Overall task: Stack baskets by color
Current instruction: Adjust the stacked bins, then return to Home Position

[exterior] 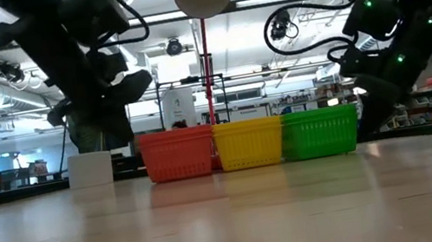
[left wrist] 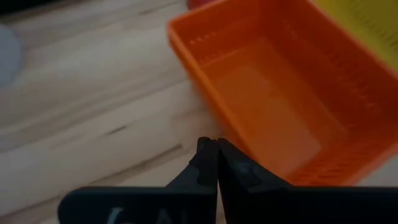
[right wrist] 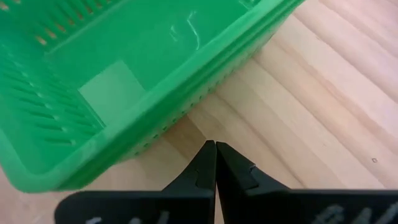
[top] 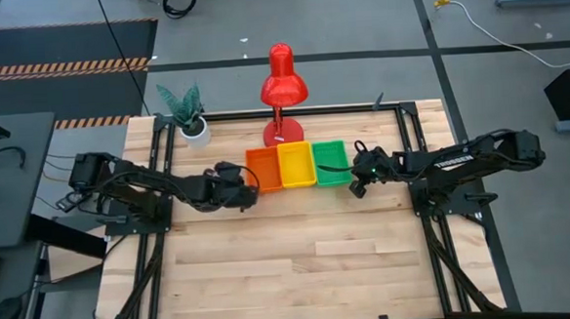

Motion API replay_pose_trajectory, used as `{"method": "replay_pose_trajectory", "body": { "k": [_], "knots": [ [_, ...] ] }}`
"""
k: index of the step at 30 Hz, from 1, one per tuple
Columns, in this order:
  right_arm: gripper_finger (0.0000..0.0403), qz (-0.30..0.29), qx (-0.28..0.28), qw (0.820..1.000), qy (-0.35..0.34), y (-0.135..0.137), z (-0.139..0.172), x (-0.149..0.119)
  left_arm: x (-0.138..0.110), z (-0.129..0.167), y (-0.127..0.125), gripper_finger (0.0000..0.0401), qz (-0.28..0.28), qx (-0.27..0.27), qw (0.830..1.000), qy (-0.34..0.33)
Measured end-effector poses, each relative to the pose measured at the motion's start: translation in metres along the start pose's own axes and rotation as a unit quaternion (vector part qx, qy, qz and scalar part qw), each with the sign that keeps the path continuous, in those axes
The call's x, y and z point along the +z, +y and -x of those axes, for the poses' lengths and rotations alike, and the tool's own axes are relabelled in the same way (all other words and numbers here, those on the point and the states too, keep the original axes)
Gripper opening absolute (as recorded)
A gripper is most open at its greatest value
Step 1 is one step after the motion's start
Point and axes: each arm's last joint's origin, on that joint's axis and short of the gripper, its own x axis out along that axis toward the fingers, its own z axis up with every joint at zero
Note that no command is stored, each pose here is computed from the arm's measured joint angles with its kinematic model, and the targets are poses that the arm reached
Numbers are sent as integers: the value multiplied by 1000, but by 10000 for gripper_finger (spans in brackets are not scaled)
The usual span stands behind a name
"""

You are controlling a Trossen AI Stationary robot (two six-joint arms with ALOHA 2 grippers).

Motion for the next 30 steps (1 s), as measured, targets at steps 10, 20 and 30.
{"method": "replay_pose_trajectory", "body": {
  "k": [10, 20, 30],
  "knots": [
    [7, -12, 10, 1000, -6, -2, -1, 3, -7, -3, 11, 7, -22, 42, 999, 7],
    [7, -19, 56, 997, -40, 7, -7, 10, -6, -3, 11, 11, -25, 49, 998, -16],
    [7, 10, 41, 999, -22, 5, 5, 5, 2, 32, 15, 6, -49, 5, 999, -22]
  ]
}}
